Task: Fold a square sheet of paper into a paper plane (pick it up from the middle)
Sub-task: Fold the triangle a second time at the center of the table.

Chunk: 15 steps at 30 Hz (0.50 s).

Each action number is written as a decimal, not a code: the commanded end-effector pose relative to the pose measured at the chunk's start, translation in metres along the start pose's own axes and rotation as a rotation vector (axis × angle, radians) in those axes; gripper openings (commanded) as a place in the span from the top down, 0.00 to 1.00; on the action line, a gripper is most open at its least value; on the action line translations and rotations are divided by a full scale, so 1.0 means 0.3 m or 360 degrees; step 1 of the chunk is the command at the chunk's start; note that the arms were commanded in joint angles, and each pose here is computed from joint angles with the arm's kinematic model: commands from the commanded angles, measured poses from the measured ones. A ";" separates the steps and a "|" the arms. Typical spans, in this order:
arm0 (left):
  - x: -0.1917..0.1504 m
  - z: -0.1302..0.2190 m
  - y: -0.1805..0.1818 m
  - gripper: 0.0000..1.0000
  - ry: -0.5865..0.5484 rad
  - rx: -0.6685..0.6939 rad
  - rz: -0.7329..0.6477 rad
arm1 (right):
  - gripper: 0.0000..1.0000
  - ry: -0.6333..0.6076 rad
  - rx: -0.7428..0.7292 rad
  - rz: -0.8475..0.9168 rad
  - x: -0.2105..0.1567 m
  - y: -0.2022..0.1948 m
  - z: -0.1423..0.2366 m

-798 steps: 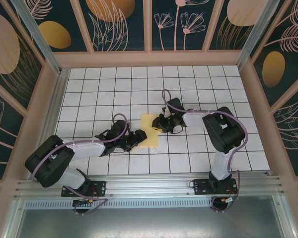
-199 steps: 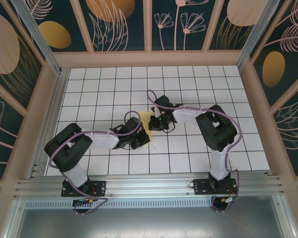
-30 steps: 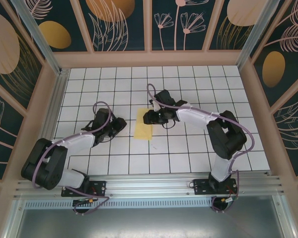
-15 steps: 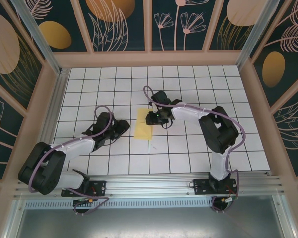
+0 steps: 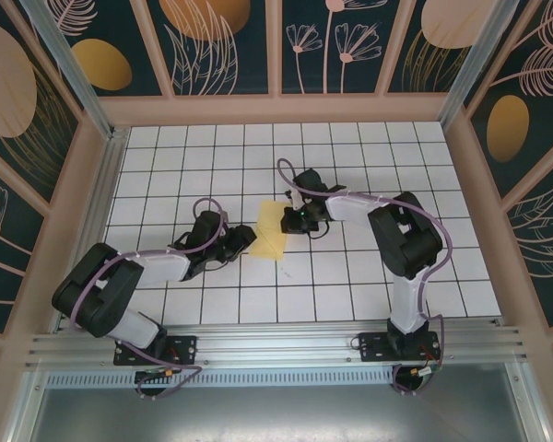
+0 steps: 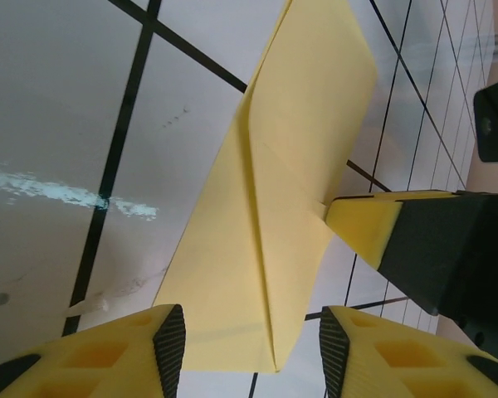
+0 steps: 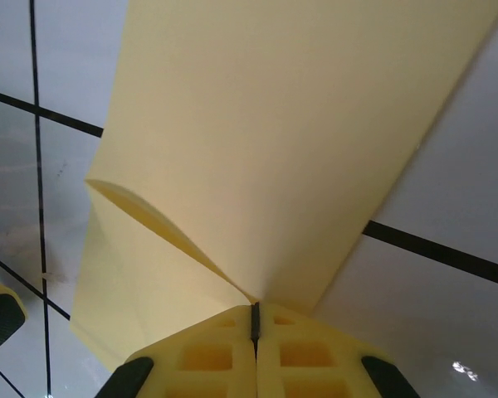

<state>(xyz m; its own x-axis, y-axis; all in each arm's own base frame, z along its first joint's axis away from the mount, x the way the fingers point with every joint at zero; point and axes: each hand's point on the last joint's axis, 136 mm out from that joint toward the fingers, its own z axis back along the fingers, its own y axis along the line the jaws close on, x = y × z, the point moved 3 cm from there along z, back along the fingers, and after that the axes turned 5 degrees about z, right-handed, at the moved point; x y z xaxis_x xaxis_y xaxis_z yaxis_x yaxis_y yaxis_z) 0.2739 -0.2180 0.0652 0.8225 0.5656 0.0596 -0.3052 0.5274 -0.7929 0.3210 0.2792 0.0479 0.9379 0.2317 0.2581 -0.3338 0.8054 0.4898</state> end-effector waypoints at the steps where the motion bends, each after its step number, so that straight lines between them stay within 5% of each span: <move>1: 0.006 -0.024 -0.095 0.51 0.0021 -0.0175 -0.0037 | 0.95 0.0031 0.0049 -0.0068 -0.017 -0.032 -0.022; 15: 0.008 -0.129 -0.093 0.51 0.0073 -0.0066 -0.0084 | 0.95 0.0072 0.0141 -0.0256 -0.053 -0.103 -0.035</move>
<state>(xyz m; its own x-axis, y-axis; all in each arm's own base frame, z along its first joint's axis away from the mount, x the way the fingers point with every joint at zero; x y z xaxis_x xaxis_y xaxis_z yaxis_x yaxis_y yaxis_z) 0.3027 -0.2537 0.0676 0.8507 0.5220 0.0619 -0.2489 0.5036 -0.8273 0.3249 0.2700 0.0410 0.9615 0.1677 0.2176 -0.2654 0.7719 0.5776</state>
